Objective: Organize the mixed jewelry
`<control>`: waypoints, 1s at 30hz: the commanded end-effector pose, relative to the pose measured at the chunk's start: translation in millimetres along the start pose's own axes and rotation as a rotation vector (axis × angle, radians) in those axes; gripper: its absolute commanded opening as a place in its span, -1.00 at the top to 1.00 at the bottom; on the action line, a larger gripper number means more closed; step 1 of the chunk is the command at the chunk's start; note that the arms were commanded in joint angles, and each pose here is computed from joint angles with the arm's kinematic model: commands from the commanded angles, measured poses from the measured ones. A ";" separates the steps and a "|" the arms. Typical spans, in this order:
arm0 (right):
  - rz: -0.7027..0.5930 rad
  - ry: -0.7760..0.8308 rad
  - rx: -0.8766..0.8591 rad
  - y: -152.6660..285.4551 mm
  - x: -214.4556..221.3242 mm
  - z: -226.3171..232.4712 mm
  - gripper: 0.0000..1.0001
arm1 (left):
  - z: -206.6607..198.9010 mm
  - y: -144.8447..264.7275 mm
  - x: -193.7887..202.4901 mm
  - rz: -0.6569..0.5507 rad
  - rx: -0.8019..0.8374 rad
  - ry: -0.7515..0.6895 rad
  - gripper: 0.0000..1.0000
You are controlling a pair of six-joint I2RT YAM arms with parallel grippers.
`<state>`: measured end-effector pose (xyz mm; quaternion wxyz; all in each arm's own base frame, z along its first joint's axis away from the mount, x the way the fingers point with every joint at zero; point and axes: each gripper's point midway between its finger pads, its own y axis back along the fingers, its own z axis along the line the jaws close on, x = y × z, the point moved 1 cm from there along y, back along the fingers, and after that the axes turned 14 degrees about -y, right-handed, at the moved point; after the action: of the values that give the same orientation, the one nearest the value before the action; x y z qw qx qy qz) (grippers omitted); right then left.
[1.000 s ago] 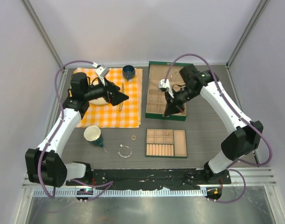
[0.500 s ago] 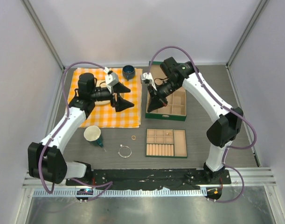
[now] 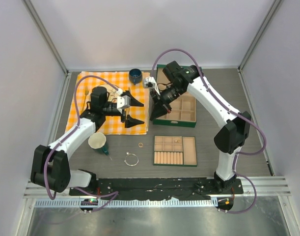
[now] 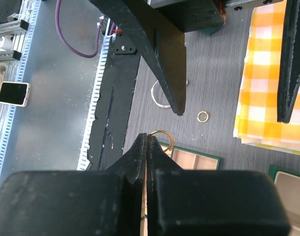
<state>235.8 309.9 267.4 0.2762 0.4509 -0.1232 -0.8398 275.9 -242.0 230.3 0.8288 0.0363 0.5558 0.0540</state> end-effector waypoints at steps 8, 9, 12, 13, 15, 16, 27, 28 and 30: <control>0.056 -0.151 -0.072 -4.9 11.6 18.0 0.98 | -6.4 -12.1 -24.7 -0.098 0.076 -0.144 -0.38; 0.057 -0.152 -0.075 -5.4 11.4 18.4 0.98 | -7.4 -12.2 -25.5 -0.100 0.078 -0.144 -0.36; 0.056 -0.149 -0.076 -6.2 10.3 17.8 0.98 | -11.4 -13.3 -24.1 -0.104 0.089 -0.139 -0.25; 0.057 -0.150 -0.077 -6.4 10.2 17.3 0.98 | -13.0 -14.4 -24.2 -0.106 0.094 -0.136 -0.19; 0.058 -0.150 -0.078 -7.1 9.9 17.0 0.99 | -15.4 -14.7 -23.7 -0.106 0.097 -0.138 -0.17; 0.056 -0.150 -0.076 -6.5 9.5 16.8 0.99 | -16.8 -15.0 -23.2 -0.107 0.100 -0.134 -0.14; 0.062 -0.151 -0.078 -7.7 12.4 16.6 0.98 | -22.3 -18.7 -20.5 -0.103 0.107 -0.136 0.02; 0.062 -0.153 -0.078 -7.4 12.7 16.2 0.98 | -22.5 -19.5 -21.0 -0.105 0.107 -0.139 0.02; 0.064 -0.154 -0.080 -8.5 13.3 15.3 0.99 | -22.2 -19.8 -21.7 -0.104 0.105 -0.141 0.02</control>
<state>241.0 320.0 252.8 0.2871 0.4290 -0.1238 -0.8475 250.4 -261.7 228.3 0.8463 0.0600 0.5293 -0.0067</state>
